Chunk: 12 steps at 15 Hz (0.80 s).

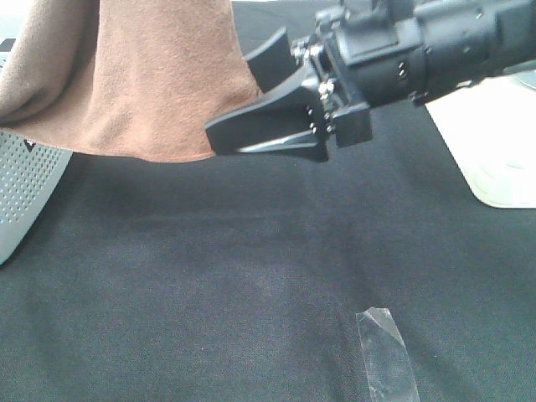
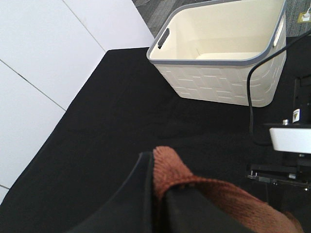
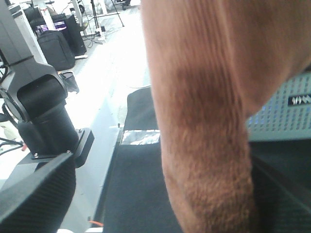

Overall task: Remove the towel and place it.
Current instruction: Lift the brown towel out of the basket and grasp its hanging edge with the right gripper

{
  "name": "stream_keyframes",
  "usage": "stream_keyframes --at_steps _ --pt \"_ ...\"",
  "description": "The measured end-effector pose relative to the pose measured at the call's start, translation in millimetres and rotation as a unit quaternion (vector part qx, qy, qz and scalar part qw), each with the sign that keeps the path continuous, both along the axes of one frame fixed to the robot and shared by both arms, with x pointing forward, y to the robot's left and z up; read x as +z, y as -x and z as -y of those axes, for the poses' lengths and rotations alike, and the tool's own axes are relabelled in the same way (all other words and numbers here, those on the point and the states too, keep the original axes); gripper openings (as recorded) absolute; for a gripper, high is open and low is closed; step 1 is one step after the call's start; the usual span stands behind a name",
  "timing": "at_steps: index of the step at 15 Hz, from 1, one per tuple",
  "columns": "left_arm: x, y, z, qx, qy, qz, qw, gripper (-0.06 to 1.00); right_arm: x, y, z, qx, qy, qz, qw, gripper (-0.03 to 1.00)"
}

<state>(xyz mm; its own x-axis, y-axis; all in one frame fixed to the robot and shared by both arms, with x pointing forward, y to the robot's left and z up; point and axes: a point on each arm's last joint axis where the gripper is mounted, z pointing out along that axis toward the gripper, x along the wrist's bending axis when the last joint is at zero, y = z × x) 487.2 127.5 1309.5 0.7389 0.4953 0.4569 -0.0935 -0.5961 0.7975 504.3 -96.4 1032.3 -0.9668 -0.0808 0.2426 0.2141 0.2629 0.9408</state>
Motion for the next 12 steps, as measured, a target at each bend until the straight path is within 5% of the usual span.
stream_keyframes --at_steps 5,12 --pt "-0.4 0.3 1.6 -0.006 0.006 -0.006 1.000 0.00 -4.9 -5.5 -2.6 -0.014 -0.015 -0.029 0.999 0.79" --pt "-5.0 -4.6 7.4 -0.009 0.023 -0.025 0.999 0.00 -5.1 -5.9 -2.6 -0.018 -0.014 -0.035 0.999 0.42"
